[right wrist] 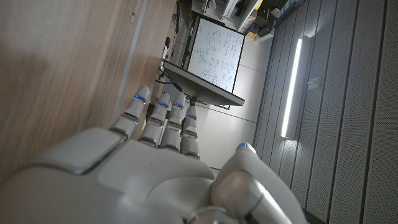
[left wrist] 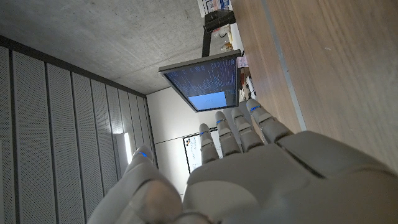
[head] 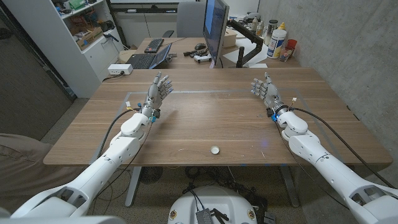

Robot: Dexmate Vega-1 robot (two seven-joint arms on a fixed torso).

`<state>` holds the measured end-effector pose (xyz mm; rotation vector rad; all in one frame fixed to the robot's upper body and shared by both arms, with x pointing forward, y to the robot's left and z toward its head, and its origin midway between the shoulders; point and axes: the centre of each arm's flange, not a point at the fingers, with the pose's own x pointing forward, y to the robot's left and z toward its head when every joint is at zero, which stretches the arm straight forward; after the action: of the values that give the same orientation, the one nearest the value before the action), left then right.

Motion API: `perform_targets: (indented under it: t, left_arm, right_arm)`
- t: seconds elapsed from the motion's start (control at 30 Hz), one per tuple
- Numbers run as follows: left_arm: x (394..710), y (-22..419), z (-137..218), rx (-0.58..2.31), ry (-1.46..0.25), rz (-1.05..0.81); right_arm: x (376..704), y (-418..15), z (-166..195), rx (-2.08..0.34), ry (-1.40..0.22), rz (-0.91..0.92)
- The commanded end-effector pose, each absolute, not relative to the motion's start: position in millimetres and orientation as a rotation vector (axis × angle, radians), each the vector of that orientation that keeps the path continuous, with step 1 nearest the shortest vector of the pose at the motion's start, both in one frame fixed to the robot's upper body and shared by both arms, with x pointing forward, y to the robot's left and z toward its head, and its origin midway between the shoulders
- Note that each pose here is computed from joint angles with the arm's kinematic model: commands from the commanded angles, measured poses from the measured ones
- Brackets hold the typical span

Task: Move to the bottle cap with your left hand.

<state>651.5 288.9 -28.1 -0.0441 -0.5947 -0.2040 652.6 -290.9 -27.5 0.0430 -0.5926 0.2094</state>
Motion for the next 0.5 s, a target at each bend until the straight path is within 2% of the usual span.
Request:
perform_targets:
  t: [0.03,0.5]
  left_arm:
    - [649.7,287.9,-28.4,-0.041,-0.595,-0.2]
    - [649.8,286.1,-28.1,-0.03,-0.6,-0.211]
  right_arm:
    - [651.6,-291.8,-29.0,0.045,-0.588,0.215]
    - [650.6,-291.4,-26.3,0.037,-0.596,0.214]
